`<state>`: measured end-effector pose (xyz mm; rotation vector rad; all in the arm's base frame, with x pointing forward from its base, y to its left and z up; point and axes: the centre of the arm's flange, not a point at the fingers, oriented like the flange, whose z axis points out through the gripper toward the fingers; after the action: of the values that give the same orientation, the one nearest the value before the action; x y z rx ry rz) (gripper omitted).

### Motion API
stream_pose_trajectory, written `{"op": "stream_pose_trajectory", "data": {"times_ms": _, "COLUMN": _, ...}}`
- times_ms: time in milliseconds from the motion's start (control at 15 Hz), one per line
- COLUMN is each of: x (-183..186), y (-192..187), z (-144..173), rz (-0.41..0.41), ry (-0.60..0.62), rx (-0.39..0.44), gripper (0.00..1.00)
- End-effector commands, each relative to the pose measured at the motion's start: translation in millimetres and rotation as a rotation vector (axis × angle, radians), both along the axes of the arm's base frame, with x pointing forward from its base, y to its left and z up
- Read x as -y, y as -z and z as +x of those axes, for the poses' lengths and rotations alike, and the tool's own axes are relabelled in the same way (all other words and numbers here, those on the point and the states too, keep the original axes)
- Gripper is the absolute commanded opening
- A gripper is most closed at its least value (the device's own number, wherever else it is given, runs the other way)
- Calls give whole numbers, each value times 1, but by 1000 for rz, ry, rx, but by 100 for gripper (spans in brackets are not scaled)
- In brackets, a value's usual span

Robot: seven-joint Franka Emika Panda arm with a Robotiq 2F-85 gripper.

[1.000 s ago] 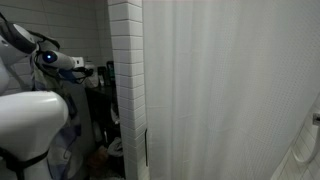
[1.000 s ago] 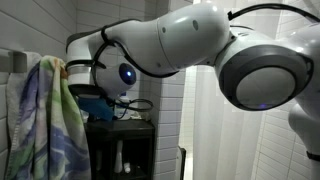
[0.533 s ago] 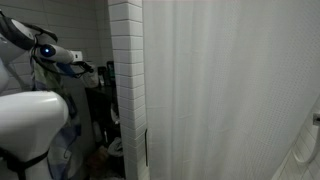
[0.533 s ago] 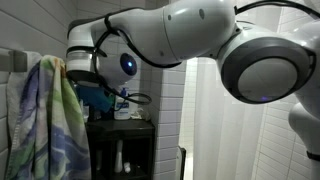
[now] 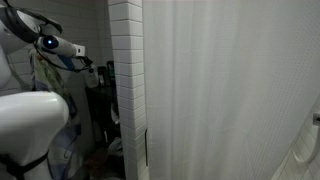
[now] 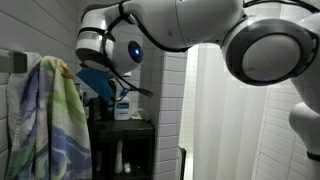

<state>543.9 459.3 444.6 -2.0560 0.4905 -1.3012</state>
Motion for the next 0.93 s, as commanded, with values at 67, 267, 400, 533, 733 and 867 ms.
{"op": "stream_pose_trajectory", "data": {"times_ms": 67, "x": -15, "y": -53, "z": 43, "rz": 146, "ry": 9, "rx": -145, "gripper": 100}}
{"op": "stream_pose_trajectory", "data": {"times_ms": 267, "x": -2, "y": -54, "z": 44, "rz": 193, "ry": 7, "rx": -196, "gripper": 100}}
{"op": "stream_pose_trajectory", "data": {"times_ms": 400, "x": 8, "y": -52, "z": 46, "rz": 211, "ry": 6, "rx": -224, "gripper": 100}}
{"op": "stream_pose_trajectory", "data": {"times_ms": 533, "x": 16, "y": -49, "z": 48, "rz": 218, "ry": -5, "rx": -245, "gripper": 100}}
{"op": "stream_pose_trajectory", "data": {"times_ms": 733, "x": 21, "y": -46, "z": 48, "rz": 245, "ry": -34, "rx": -282, "gripper": 100}}
{"op": "stream_pose_trajectory", "data": {"times_ms": 867, "x": 24, "y": -48, "z": 48, "rz": 251, "ry": -59, "rx": -298, "gripper": 100}}
